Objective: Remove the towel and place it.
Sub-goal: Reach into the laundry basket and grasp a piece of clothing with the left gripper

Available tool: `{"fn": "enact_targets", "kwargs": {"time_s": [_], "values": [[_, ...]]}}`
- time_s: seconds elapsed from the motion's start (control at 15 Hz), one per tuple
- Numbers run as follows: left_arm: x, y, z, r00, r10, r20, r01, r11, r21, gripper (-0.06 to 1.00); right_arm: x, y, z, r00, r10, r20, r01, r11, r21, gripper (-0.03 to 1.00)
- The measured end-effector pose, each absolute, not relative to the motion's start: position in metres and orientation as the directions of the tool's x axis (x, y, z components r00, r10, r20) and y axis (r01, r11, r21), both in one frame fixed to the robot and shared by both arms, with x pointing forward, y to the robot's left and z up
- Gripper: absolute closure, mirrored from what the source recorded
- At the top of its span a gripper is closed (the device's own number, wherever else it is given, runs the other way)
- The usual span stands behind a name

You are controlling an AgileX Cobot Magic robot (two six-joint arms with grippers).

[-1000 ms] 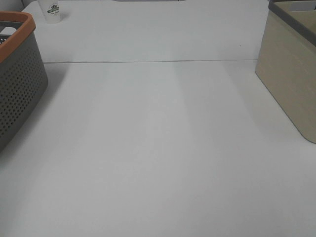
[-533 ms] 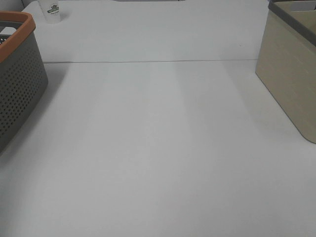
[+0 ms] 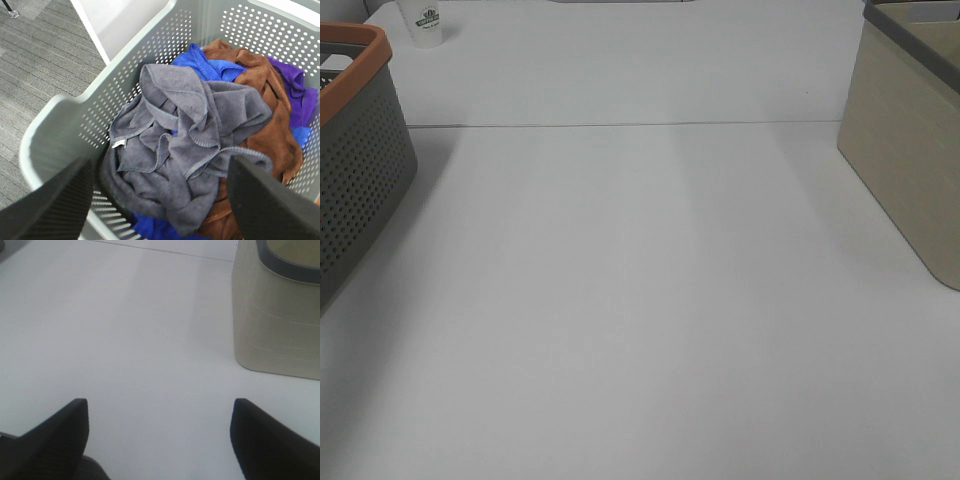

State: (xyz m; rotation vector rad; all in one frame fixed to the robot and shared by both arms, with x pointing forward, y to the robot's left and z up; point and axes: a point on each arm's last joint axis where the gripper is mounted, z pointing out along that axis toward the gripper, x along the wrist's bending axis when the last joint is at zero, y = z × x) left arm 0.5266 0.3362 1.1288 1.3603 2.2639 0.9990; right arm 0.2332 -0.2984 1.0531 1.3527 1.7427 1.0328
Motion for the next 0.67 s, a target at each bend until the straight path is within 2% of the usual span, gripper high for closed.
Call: {"fn": "enact_targets", "kwargs": {"time_s": [0.33, 0.67], "values": [[0.578, 0.338, 1.098, -0.528, 0.841, 0.114, 0.666, 0.327, 0.67, 0.32, 0.233, -0.298, 1.053, -0.218, 0.975, -0.049, 0.425, 0.14, 0.894, 0.2], [0.618, 0.335, 1.039, -0.524, 0.846, 0.095, 0.695, 0.36, 0.622, 0.32, 0.233, -0.298, 1.053, -0.218, 0.975, -0.049, 0.425, 0.14, 0.894, 0.2]]}}
